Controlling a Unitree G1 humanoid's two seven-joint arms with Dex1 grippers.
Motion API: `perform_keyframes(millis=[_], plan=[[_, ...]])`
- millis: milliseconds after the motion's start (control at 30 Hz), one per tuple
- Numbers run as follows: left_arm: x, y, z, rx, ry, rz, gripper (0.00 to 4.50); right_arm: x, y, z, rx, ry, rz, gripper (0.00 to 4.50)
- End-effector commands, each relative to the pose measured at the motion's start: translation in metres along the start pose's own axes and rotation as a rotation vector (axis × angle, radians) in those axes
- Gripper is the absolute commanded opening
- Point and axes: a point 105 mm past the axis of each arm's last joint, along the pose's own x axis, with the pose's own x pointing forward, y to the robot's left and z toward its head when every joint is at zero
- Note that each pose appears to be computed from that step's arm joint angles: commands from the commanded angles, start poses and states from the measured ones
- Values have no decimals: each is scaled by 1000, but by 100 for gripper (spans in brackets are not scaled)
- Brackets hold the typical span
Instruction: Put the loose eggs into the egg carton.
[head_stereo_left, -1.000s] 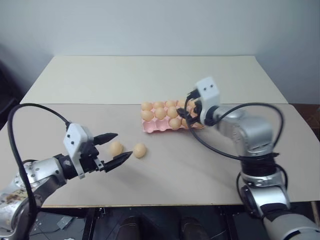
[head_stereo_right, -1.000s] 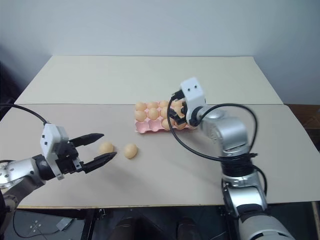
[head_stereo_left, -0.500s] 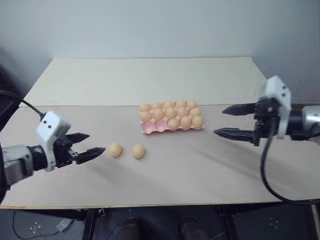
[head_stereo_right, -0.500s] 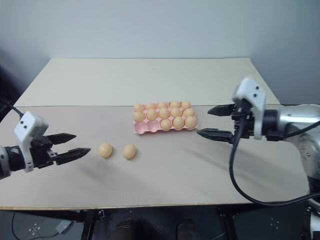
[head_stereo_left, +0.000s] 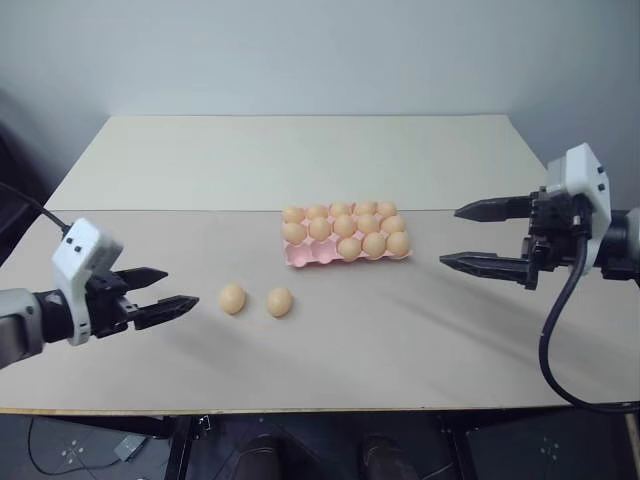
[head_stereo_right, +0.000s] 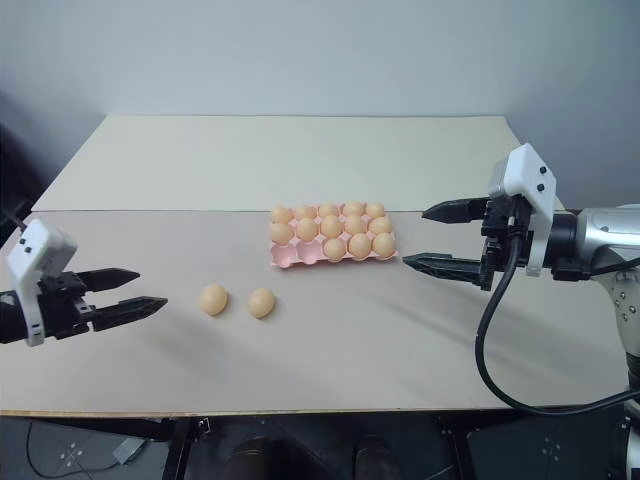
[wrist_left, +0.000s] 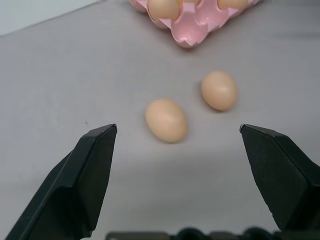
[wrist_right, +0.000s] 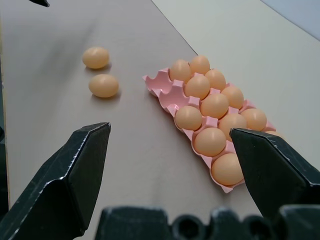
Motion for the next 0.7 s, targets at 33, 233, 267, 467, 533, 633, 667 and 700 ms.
perform_keyframes(millis=[33,233,267,467,533,633,667,700], plan=[[13,-6,3,29,-20,45,429,0,5,12,-57,-37,9,445],[42,-15,-4,9,-12,96,429,4,8,13,-58,-38,25,445],[47,-17,-6,-6,-4,107,429,4,9,12,-58,-38,28,445],[71,-27,-16,-64,32,188,429,4,11,11,-56,-36,27,445],[77,-27,-18,-82,43,220,429,4,12,11,-53,-33,27,445],[87,-24,-19,-109,60,275,429,4,12,11,-52,-32,26,445],[89,-24,-20,-112,63,283,429,4,12,11,-52,-32,26,445],[90,-24,-19,-116,59,291,429,4,13,11,-51,-32,25,445]])
